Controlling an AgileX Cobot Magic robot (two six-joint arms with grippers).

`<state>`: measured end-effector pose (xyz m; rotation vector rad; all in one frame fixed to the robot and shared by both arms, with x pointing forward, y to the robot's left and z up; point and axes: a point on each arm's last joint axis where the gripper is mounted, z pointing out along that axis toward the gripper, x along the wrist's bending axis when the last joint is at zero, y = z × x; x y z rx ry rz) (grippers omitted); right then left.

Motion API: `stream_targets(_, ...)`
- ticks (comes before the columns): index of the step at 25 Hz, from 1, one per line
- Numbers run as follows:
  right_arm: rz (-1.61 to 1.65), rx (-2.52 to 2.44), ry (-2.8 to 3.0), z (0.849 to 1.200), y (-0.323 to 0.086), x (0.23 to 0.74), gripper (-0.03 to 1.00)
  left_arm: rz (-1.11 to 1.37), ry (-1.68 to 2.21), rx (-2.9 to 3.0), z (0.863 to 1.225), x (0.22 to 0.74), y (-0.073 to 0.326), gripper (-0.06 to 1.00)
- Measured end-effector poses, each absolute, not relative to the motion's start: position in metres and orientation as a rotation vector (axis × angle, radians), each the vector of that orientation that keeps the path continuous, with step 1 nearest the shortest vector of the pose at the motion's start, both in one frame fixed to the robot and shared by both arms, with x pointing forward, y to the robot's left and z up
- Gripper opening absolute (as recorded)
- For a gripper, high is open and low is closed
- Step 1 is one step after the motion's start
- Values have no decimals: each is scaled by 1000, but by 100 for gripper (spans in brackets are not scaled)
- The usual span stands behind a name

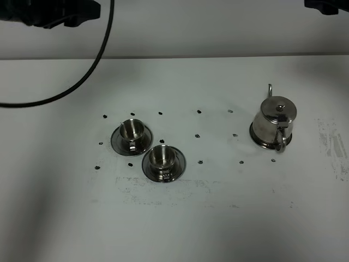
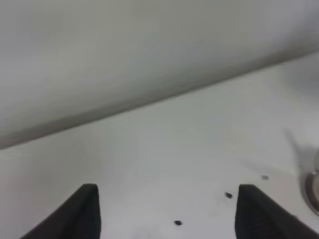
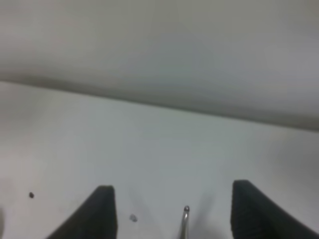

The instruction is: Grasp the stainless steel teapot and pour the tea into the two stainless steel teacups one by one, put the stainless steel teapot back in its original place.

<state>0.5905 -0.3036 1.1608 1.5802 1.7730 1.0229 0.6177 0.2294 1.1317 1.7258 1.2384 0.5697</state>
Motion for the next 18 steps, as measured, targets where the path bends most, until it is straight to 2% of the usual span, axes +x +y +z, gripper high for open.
stream_targets(8,1000,1519,1783,1165,-298,509,52,807,1187,1606,1171,497,254,57)
stream_targets(18,961,1516,1820,1142,-294,448,52,928,1464,1721,1163,388,289,57)
